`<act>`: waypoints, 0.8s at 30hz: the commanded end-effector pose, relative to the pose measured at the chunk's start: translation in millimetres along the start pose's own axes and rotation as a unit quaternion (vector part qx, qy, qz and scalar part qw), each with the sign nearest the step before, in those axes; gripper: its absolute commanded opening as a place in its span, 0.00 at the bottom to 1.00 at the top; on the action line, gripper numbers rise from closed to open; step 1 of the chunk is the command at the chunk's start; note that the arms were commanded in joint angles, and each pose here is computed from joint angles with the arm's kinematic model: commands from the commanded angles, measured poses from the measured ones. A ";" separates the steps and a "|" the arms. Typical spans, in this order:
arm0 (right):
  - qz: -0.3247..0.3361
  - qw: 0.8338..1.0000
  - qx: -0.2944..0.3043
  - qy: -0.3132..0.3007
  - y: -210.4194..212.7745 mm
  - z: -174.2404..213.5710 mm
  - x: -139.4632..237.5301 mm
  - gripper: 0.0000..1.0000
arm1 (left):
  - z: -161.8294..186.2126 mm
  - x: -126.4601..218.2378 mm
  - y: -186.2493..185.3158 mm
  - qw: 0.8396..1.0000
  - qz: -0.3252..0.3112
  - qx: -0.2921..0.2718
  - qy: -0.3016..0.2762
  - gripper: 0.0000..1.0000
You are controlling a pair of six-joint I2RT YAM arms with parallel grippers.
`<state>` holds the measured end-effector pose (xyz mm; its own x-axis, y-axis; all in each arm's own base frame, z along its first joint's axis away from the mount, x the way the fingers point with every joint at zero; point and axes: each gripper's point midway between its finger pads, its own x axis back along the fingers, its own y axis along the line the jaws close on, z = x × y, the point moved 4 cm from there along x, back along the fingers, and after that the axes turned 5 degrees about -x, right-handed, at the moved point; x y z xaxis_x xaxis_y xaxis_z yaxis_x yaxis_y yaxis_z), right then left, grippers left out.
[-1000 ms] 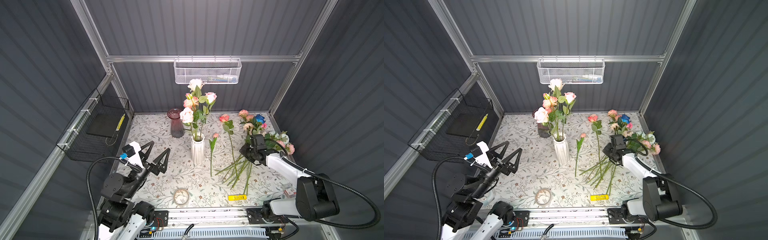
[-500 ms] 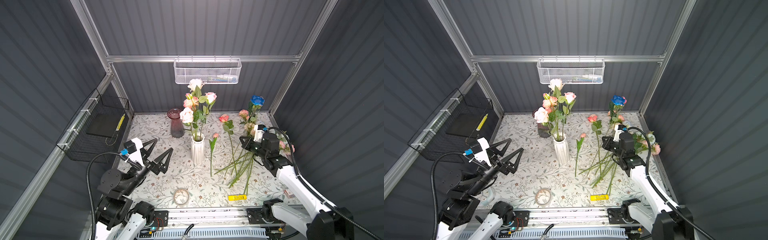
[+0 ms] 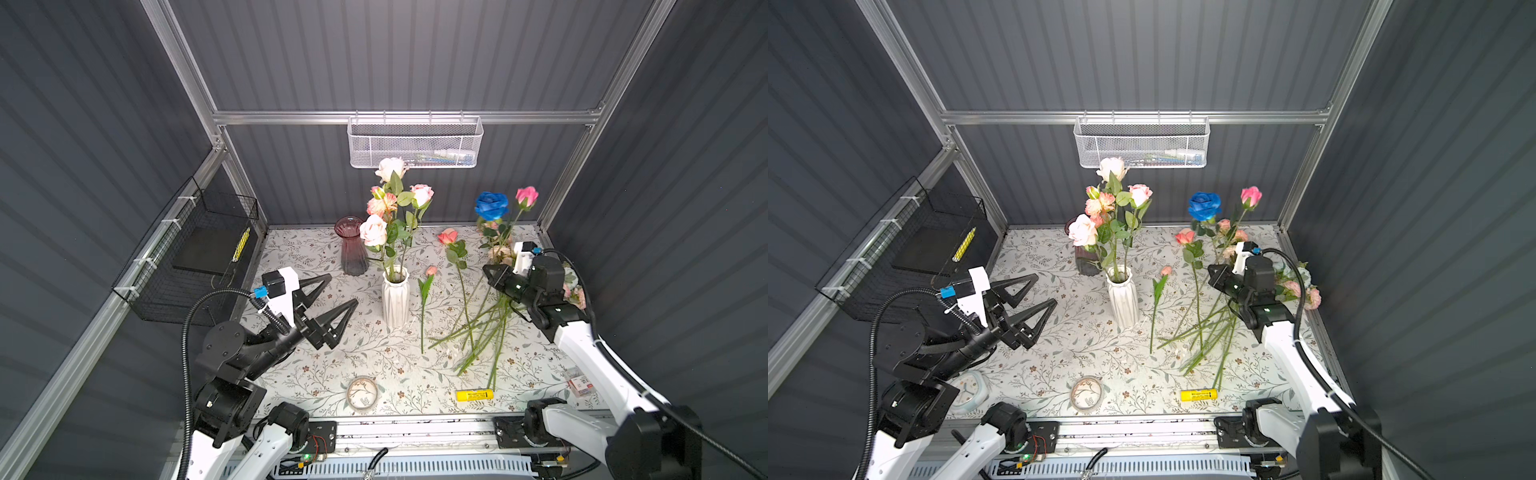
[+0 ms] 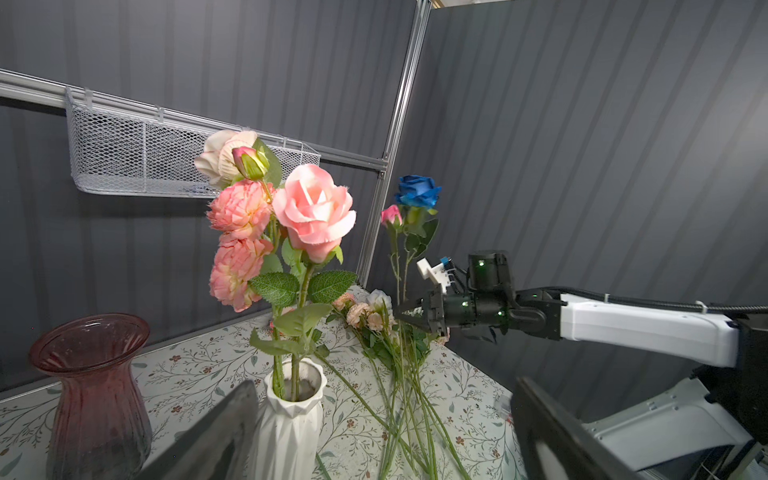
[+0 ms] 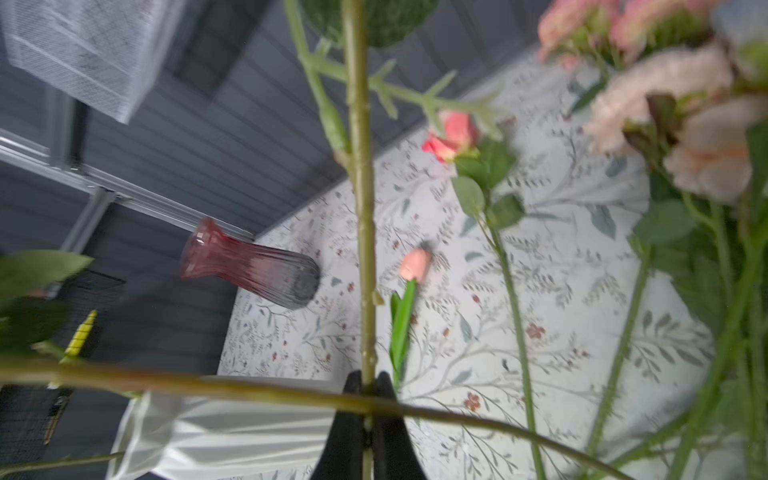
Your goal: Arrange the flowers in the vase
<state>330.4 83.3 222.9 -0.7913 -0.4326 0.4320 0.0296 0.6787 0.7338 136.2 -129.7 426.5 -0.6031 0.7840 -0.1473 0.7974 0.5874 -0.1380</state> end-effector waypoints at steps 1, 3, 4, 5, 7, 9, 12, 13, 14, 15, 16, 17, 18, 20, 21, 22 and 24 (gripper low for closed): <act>-0.020 0.999 -0.020 0.045 -5.0 20.4 -5.4 0.00 | -9.0 2.8 -6.7 1.000 0.013 -0.002 -0.006 0.95; -0.012 0.999 -0.015 0.034 -3.4 14.7 -3.8 0.00 | -9.8 2.1 -6.6 1.000 0.014 -0.002 -0.006 0.96; -0.002 1.000 -0.009 0.028 -3.4 11.2 -2.2 0.00 | -9.4 1.4 -6.1 1.000 0.013 -0.002 -0.005 0.95; 0.016 1.000 -0.004 0.023 -4.9 7.2 -0.6 0.00 | -9.6 0.7 -5.8 1.000 0.014 -0.001 -0.005 0.95; 0.061 0.998 -0.004 0.016 -13.4 2.0 -0.1 0.00 | -9.6 -0.1 -5.5 1.000 0.014 0.001 -0.004 0.96; 0.093 0.995 -0.005 0.029 -21.5 3.5 -1.8 0.00 | -8.5 -0.7 -5.0 1.000 0.014 0.003 -0.002 0.96; 0.126 0.991 -0.010 0.032 -37.2 9.9 -3.6 0.00 | -9.2 0.2 -5.6 1.000 0.014 0.002 -0.004 0.96; 0.130 0.991 -0.007 0.031 -40.6 11.4 -3.5 0.00 | -9.1 0.2 -5.3 1.000 0.013 0.002 -0.004 0.96; 0.134 0.990 -0.004 0.031 -43.6 13.1 -3.6 0.01 | -9.4 0.4 -5.6 1.000 0.014 0.002 -0.004 0.96; 0.140 0.990 -0.005 0.031 -46.4 14.1 -3.7 0.07 | -9.0 0.2 -5.3 1.000 0.013 0.003 -0.002 0.96; 0.145 0.989 -0.005 0.034 -48.6 14.8 -4.0 0.14 | -9.5 0.0 -5.1 1.000 0.012 0.003 -0.003 0.95; 0.150 0.988 -0.004 0.038 -50.5 15.9 -4.8 0.15 | -9.1 0.0 -5.1 1.000 0.012 0.003 -0.001 0.96; 0.154 0.987 -0.002 0.041 -52.5 16.9 -5.9 0.17 | -9.4 -0.4 -4.9 1.000 0.012 0.003 -0.001 0.96; 0.157 0.987 0.003 0.045 -53.1 16.5 -6.7 0.23 | -10.1 0.1 -5.4 1.000 0.012 0.002 -0.001 0.96; 0.157 0.986 0.008 0.049 -52.4 16.4 -7.0 0.29 | -10.0 0.3 -5.3 1.000 0.012 0.003 -0.001 0.96; 0.157 0.986 0.012 0.053 -51.6 16.4 -7.2 0.38 | -9.6 0.4 -5.3 1.000 0.011 0.002 -0.001 0.96; 0.158 0.986 0.020 0.055 -50.0 15.2 -6.4 0.48 | -10.0 1.5 -5.6 1.000 0.010 0.001 -0.002 0.96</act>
<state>324.9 63.4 172.1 -0.6847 -0.2710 0.6766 0.2492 0.7853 0.5667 138.1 -131.0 428.2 -0.6019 0.7864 -0.1391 0.7979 0.5849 -0.1457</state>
